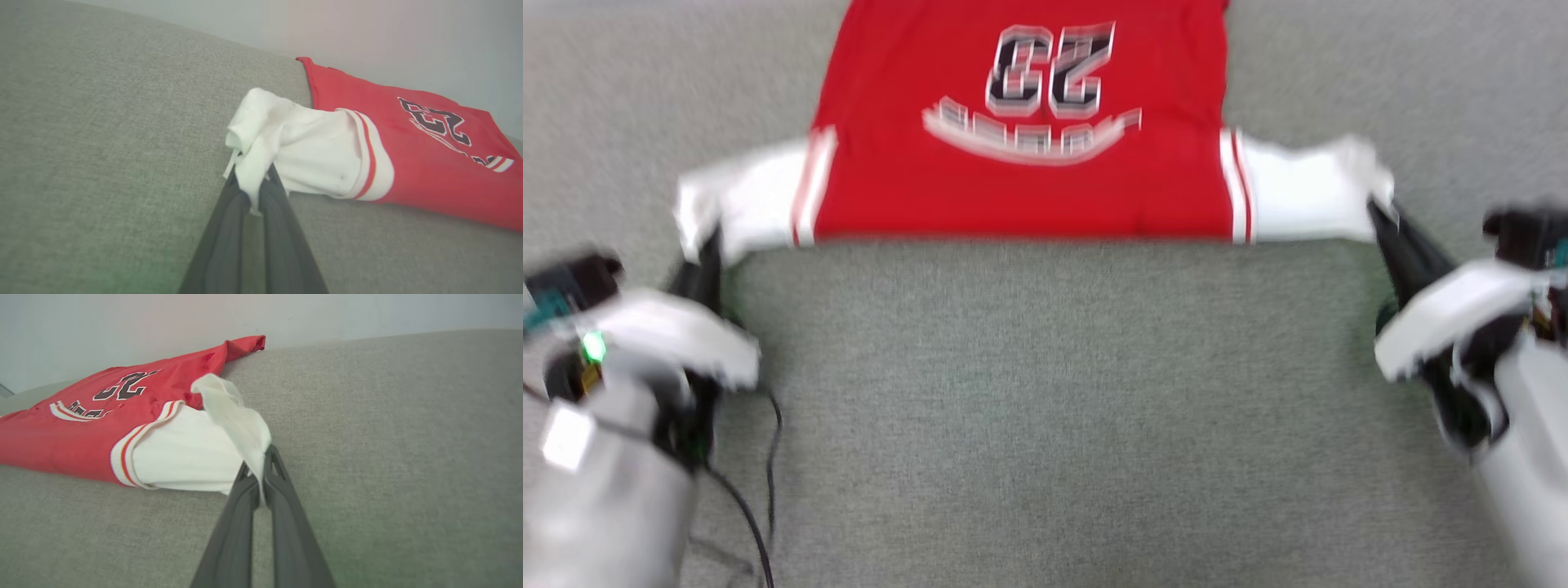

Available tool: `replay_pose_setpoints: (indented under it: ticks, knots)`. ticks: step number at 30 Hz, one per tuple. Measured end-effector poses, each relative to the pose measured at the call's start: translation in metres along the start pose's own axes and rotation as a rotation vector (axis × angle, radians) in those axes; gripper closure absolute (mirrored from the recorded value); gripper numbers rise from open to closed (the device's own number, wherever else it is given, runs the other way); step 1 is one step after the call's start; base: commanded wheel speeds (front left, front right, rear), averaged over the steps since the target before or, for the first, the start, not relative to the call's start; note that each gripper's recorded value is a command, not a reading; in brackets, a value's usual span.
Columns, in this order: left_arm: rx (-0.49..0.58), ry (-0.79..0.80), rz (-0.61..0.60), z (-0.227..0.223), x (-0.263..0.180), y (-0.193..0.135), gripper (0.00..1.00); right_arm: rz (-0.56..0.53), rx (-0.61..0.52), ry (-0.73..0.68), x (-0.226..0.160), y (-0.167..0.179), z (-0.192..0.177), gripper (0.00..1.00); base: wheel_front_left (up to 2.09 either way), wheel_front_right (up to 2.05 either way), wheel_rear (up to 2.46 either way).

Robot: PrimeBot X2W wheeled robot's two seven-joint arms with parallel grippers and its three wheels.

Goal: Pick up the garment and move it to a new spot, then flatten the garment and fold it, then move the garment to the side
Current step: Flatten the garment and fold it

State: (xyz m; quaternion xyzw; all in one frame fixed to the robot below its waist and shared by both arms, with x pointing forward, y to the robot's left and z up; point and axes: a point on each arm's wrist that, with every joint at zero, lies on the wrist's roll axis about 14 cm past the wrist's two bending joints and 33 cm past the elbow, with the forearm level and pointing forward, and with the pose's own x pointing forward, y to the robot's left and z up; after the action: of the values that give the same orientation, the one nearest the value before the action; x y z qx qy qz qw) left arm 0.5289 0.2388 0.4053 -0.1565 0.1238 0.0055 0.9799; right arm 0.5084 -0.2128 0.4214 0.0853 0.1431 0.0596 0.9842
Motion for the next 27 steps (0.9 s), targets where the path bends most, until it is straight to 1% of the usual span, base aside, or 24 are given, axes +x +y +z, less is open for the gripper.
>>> replay_pose_setpoints:
  ticks: [4,7,14,19,26,27]
  knots:
    - [0.015,0.054,0.002,-0.023,-0.041,0.000,1.00,-0.046,0.061,0.015,-0.039,-0.007,-0.014,1.00,0.00,0.00,0.00]
    - [0.013,0.067,0.007,-0.031,-0.069,-0.001,1.00,-0.081,0.105,0.024,-0.068,-0.012,-0.025,1.00,0.00,0.00,0.00]
    - [0.009,0.084,0.045,-0.049,-0.133,0.001,1.00,-0.128,0.184,0.056,-0.124,-0.008,-0.049,1.00,0.00,0.00,0.00]
    - [0.039,0.090,0.062,-0.057,-0.170,0.005,1.00,-0.157,0.207,0.105,-0.159,-0.002,-0.070,1.00,0.00,0.00,0.00]
    - [0.030,0.124,0.085,-0.073,-0.203,0.005,1.00,-0.187,0.179,0.197,-0.196,0.005,-0.095,1.00,0.00,0.00,0.00]
    - [0.031,0.124,0.087,-0.074,-0.205,0.004,1.00,-0.191,0.182,0.203,-0.198,0.005,-0.096,0.97,0.00,0.00,0.00]
